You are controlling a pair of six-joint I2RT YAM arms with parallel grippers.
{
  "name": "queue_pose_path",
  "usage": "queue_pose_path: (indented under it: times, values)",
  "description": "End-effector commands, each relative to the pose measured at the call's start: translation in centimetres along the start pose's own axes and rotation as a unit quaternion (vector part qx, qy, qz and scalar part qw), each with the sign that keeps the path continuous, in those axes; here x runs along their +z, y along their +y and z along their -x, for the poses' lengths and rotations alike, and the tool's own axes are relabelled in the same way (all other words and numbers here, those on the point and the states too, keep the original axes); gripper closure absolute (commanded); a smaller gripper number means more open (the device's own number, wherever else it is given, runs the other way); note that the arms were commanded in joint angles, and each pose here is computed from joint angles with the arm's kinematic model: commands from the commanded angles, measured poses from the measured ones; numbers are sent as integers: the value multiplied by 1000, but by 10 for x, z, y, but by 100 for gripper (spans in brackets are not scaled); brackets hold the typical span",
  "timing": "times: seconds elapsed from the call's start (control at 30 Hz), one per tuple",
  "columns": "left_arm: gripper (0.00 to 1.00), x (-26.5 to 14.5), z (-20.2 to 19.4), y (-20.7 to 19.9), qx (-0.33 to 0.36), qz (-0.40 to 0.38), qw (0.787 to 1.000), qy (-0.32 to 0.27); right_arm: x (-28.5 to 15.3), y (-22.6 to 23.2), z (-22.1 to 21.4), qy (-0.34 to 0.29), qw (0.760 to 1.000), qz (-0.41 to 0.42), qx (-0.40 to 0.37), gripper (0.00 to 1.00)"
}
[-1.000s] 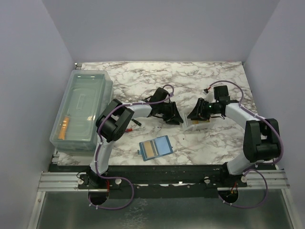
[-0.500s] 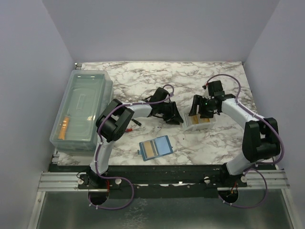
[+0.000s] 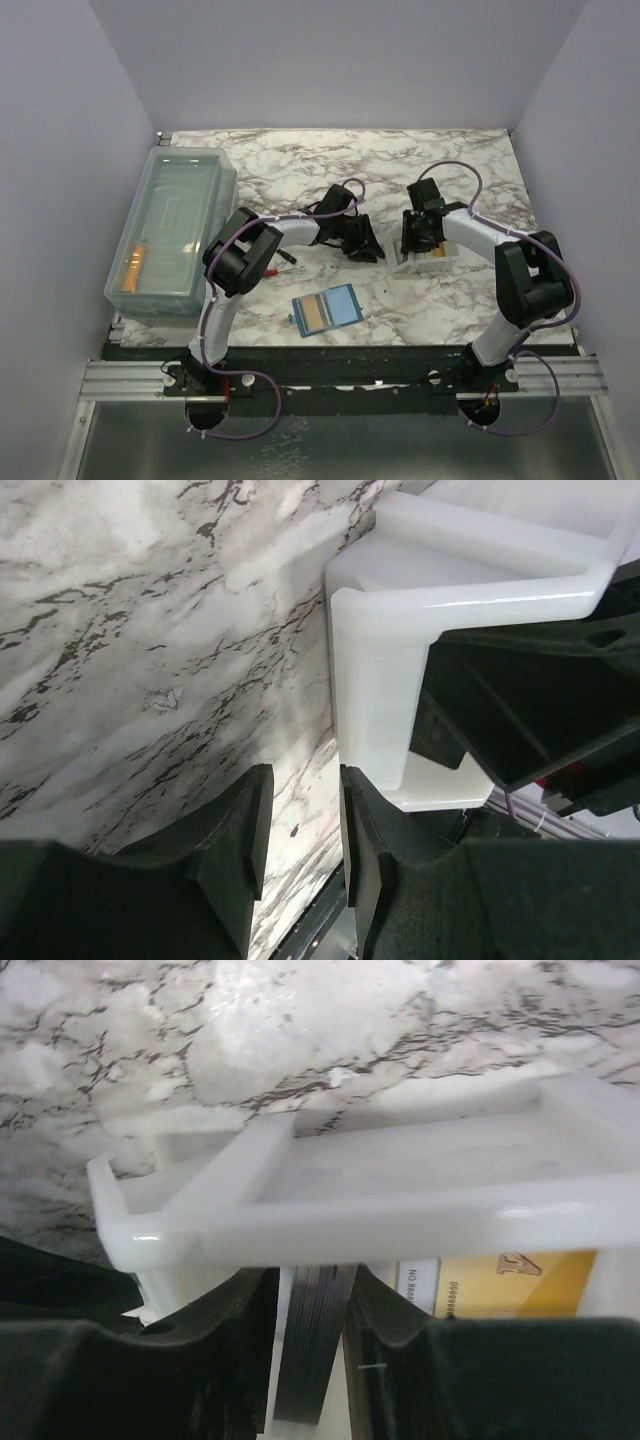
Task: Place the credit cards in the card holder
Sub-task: Pick up the credit card from the storage box.
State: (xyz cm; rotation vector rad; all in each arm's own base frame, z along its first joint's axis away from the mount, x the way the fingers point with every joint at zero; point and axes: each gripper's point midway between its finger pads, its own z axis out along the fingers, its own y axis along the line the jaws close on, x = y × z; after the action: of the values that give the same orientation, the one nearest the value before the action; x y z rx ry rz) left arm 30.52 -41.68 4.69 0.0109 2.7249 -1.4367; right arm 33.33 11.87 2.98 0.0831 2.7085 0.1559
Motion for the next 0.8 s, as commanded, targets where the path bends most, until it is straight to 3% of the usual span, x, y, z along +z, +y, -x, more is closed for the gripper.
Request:
queue_pose_path:
  times: [0.0,0.23,0.33,0.47,0.57,0.67,0.77]
  values:
    - [61,4,-5,4,-6,0,1000,19,-8,-20,8,-35,998,-53,27,69]
    - [61,2,-5,4,-7,-3,1000,22,-19,-2,18,-46,998,-5,30,84]
    - [61,1,-6,2,-6,-6,1000,24,-19,7,19,-39,998,27,35,81]
    - [61,-1,-8,1,-3,-8,1000,26,-18,14,15,-26,997,58,37,59]
    - [61,-2,-9,0,-1,-9,1000,27,-15,12,11,-19,997,62,37,51]
    - [61,-2,-9,-1,-2,-10,1000,28,-14,3,11,-14,999,36,36,52]
    - [61,-1,-11,0,-1,-11,999,32,-15,-2,11,-9,999,19,33,63]
